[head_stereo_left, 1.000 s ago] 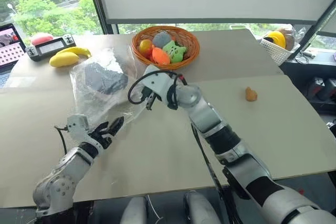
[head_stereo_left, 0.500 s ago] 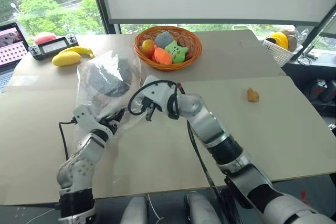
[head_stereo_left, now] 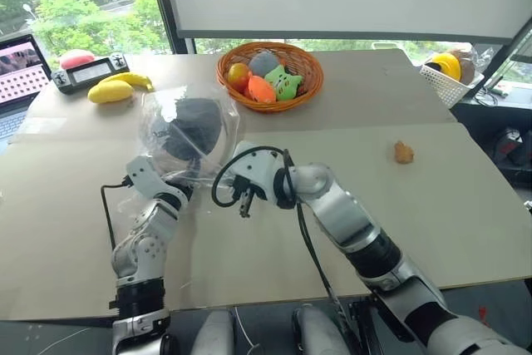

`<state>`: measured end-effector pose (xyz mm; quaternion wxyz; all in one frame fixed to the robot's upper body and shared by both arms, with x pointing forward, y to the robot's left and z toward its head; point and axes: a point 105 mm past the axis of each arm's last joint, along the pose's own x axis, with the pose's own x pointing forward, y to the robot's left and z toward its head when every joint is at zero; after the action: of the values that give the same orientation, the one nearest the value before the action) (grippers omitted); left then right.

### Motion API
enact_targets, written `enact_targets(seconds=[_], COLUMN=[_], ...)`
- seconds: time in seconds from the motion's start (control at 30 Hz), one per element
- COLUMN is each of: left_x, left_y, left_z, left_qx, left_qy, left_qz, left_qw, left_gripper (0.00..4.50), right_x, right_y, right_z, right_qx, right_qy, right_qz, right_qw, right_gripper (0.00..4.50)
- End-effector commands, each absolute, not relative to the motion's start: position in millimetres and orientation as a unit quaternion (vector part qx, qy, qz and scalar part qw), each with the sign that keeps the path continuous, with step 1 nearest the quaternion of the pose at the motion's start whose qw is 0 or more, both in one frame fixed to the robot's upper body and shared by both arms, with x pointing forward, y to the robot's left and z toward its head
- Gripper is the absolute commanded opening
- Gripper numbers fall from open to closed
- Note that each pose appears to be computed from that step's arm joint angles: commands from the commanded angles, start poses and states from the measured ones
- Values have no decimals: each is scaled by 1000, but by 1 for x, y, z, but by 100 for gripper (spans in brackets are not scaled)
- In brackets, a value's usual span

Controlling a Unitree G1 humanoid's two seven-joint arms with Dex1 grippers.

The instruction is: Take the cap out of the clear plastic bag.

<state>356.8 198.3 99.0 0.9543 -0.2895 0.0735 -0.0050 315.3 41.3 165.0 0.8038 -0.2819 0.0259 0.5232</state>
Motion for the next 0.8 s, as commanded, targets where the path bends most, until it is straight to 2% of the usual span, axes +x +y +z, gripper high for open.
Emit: enact_targets(seconds=[0.03,0.23,0.5,0.6,0.8], left_x=[352,350,346,332,296], left_y=[189,187,173,170,170], left_z=[99,98,114,119,131], left_qx=[-301,-304,-353,-376,-467], left_qy=[83,91,86,99,133], left_qz=[-31,-36,-95,-140,-231], left_qw=[950,948,927,911,843], left_gripper=[206,3,3,3,3], right_x=[318,320,323,327,335], right_y=[42,43,39,36,31], right_z=[172,172,167,165,162], right_qx=[-270,-266,-272,-277,-284], right_qy=[16,16,22,26,31], right_qz=[513,509,498,487,468], right_qw=[815,819,823,828,836], right_gripper=[0,0,0,0,0])
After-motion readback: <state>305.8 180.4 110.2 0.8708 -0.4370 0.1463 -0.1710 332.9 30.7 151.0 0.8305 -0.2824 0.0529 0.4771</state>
